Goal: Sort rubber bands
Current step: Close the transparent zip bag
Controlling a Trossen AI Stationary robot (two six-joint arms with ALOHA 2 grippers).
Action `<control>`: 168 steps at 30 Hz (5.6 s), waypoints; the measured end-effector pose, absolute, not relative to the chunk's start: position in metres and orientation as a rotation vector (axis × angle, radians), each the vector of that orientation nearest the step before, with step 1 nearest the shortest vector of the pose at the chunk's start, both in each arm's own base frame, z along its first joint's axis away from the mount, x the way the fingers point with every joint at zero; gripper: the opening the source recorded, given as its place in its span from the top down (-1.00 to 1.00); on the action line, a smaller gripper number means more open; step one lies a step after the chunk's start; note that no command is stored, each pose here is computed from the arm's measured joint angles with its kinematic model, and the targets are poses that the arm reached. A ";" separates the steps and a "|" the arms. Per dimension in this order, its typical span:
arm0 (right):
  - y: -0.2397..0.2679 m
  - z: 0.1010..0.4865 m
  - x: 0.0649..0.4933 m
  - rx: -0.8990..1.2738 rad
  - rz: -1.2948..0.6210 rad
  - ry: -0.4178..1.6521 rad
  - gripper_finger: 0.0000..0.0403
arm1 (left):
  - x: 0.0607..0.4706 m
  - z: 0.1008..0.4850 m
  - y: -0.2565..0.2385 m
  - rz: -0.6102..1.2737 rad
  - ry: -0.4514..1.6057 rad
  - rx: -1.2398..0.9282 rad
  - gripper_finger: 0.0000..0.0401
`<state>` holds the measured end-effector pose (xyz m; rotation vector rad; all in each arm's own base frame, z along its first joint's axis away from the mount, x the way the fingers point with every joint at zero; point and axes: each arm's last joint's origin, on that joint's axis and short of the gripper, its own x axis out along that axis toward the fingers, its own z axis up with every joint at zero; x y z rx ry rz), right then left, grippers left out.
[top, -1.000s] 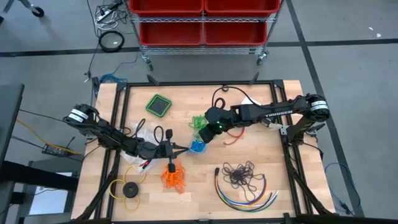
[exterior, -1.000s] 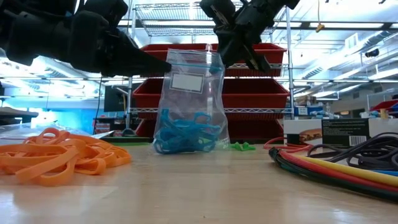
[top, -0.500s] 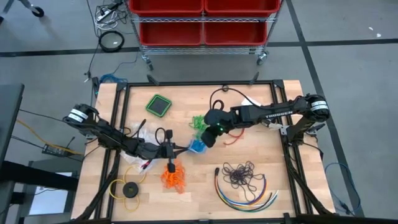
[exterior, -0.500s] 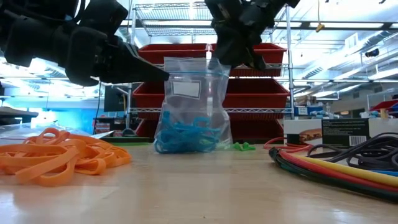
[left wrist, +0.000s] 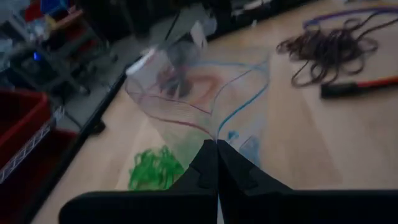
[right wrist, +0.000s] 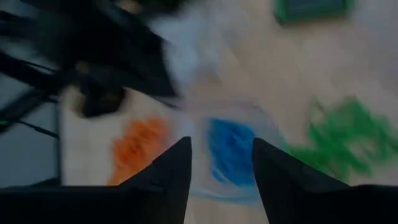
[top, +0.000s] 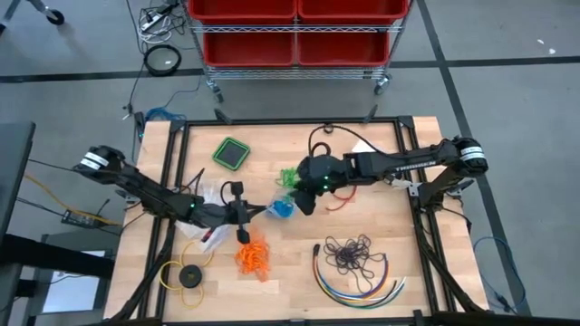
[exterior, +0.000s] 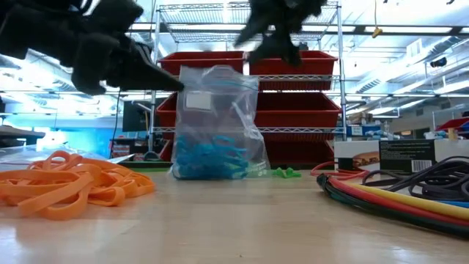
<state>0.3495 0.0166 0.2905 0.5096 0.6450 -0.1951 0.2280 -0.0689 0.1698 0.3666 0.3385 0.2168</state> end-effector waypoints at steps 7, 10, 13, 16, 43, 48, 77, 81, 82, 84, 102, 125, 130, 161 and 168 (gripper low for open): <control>0.053 0.303 0.371 0.276 0.016 0.533 0.22 | 0.228 0.167 -0.067 0.192 0.363 0.345 1.00; 0.058 0.300 0.383 0.256 0.020 0.570 0.22 | 0.228 0.169 -0.067 0.201 0.352 0.348 1.00; 0.058 0.300 0.396 0.235 0.012 0.608 0.22 | 0.228 0.170 -0.067 0.203 0.338 0.342 1.00; 0.059 0.300 0.407 0.163 0.008 0.643 0.22 | 0.229 0.171 -0.067 0.205 0.333 0.340 1.00; 0.049 0.262 0.441 -0.043 -0.057 0.850 0.22 | 0.229 0.172 -0.070 0.139 0.313 0.344 1.00; 0.048 0.261 0.439 -0.041 -0.051 0.876 0.24 | 0.230 0.173 -0.070 0.132 0.306 0.340 1.00; 0.047 0.255 0.431 -0.039 -0.032 0.978 0.92 | 0.230 0.174 -0.071 0.111 0.292 0.334 1.00; 0.047 0.254 0.430 -0.034 -0.037 0.997 0.99 | 0.230 0.174 -0.071 0.113 0.293 0.334 1.00; 0.047 0.254 0.430 -0.034 -0.037 0.998 0.99 | 0.230 0.174 -0.071 0.113 0.293 0.334 1.00; 0.047 0.254 0.430 -0.034 -0.036 0.998 0.99 | 0.230 0.174 -0.071 0.113 0.293 0.334 0.99; 0.046 0.254 0.430 -0.024 -0.057 0.994 1.00 | 0.234 0.176 -0.059 0.159 0.270 0.201 0.43; 0.044 0.254 0.430 -0.024 -0.061 0.994 1.00 | 0.242 0.176 -0.034 0.068 0.260 0.044 0.50; 0.044 0.254 0.430 -0.023 -0.062 0.994 1.00 | 0.243 0.178 -0.031 0.036 0.244 0.030 0.61; 0.043 0.254 0.430 -0.022 -0.062 0.996 1.00 | 0.255 0.166 -0.022 -0.012 0.224 -0.050 0.63; 0.044 0.254 0.430 -0.022 -0.062 0.996 1.00 | 0.255 0.167 -0.022 -0.032 0.220 -0.043 0.65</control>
